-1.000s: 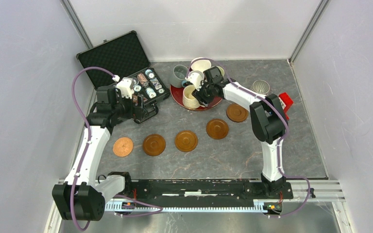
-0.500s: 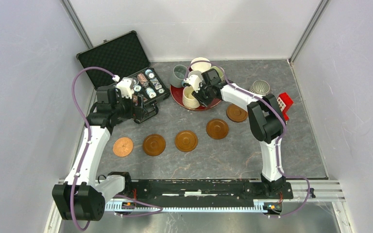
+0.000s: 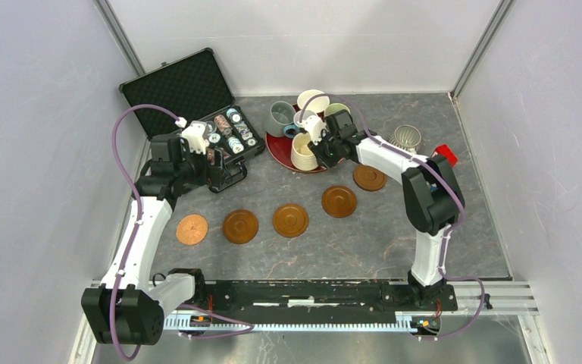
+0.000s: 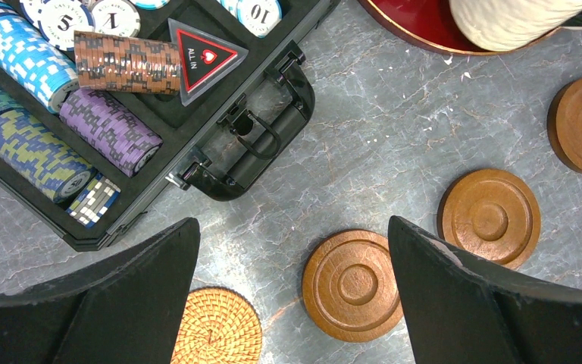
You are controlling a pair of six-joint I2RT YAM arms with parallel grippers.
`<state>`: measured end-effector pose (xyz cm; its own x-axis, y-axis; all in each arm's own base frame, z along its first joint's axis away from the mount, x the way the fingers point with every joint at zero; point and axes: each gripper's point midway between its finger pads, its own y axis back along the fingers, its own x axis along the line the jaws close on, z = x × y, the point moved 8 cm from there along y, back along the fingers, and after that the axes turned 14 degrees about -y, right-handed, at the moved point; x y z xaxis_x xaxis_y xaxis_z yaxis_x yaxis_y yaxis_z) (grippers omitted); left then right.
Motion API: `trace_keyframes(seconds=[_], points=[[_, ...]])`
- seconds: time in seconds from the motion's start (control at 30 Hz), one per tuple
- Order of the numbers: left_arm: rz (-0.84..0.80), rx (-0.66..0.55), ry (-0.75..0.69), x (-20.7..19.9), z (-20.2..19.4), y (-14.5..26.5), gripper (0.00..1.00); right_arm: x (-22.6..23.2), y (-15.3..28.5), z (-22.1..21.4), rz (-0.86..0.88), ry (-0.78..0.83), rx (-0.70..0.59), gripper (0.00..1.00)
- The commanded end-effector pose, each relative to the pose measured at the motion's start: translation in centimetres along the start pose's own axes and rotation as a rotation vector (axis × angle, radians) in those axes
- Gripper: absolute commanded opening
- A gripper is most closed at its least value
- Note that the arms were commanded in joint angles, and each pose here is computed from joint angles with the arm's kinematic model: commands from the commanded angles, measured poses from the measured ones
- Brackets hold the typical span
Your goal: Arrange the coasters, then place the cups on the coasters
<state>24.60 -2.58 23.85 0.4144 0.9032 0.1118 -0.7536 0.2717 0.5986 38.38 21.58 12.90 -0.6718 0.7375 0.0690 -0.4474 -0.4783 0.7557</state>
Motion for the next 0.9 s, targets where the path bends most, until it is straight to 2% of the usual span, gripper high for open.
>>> trace_keyframes(seconds=[0.0, 0.13, 0.43, 0.67, 0.87], points=[[0.039, -0.045, 0.019, 0.5, 0.9, 0.4, 1.00, 0.5, 5.7, 5.1, 0.005, -0.024, -0.266, 0.00], [0.032, -0.046, 0.025, 0.5, 1.1, 0.3, 1.00, -0.3, 8.5, 4.3, -0.018, -0.079, -0.305, 0.00], [0.031, -0.049, 0.027, 0.4, 1.1, 0.3, 1.00, -5.0, 14.0, -4.1, -0.268, -0.336, -0.326, 0.00], [0.048, -0.057, 0.027, 0.6, 1.1, 0.2, 1.00, -5.1, 15.1, -7.9, -0.425, -0.459, -0.331, 0.00], [0.048, -0.065, 0.032, 0.6, 1.3, 0.2, 1.00, -5.0, 14.6, -9.9, -0.473, -0.475, -0.314, 0.00]])
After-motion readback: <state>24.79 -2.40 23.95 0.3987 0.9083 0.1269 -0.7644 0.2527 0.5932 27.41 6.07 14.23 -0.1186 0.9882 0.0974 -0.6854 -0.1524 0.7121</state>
